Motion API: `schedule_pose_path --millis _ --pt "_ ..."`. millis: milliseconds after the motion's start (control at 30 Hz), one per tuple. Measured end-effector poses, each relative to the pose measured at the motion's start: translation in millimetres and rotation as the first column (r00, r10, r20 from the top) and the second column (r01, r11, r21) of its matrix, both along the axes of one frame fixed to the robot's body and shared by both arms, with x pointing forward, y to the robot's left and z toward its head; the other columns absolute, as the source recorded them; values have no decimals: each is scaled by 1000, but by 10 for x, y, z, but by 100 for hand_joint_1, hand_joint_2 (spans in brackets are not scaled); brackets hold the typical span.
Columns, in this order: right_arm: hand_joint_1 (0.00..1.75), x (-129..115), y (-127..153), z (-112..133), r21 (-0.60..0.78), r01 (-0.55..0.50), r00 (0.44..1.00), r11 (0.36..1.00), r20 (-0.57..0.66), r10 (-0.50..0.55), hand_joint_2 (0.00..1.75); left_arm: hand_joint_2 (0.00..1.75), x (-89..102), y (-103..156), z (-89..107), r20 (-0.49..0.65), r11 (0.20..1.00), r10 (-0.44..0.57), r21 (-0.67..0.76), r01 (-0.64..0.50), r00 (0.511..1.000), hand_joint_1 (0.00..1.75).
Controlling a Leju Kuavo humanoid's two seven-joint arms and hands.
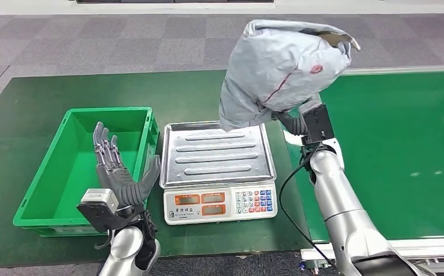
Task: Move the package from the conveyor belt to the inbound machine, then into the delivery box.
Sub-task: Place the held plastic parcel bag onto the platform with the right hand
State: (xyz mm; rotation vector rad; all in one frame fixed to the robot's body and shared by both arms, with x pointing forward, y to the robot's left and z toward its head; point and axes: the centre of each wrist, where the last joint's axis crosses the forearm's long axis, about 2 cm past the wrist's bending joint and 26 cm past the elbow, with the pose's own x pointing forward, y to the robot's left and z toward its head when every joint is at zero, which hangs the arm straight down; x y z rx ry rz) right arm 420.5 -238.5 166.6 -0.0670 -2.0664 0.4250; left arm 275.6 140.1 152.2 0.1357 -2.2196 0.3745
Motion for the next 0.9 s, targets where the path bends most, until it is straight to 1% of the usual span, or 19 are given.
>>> schedule_pose_path --millis 67,200,267,400,467,733,900 --pt "175 21 78 -19 59 -77 994 995 -70 81 175 175 0 3 6 0 1000 6 -6 -6 1000 0" --pt "175 30 171 -55 100 -123 984 987 -119 134 175 175 -1 6 10 0 1000 8 -10 -8 1000 0" --pt "175 29 203 -80 126 -162 972 979 -153 181 175 175 0 8 9 -1 1000 9 -11 -9 1000 0" --pt "175 -13 287 -188 208 -271 916 940 -246 319 175 175 -5 9 4 -4 1000 11 -14 -11 1000 0" --pt "175 -47 339 -247 240 -306 888 921 -278 367 175 175 -14 15 -4 -7 1000 14 -15 -14 1000 0" --pt "175 -175 494 -393 335 -406 777 851 -365 514 175 175 -81 62 -44 -21 999 38 -23 -38 999 0" --pt "175 -225 580 -428 360 -424 740 831 -391 547 175 175 -125 86 -59 -28 998 53 -28 -54 998 0"
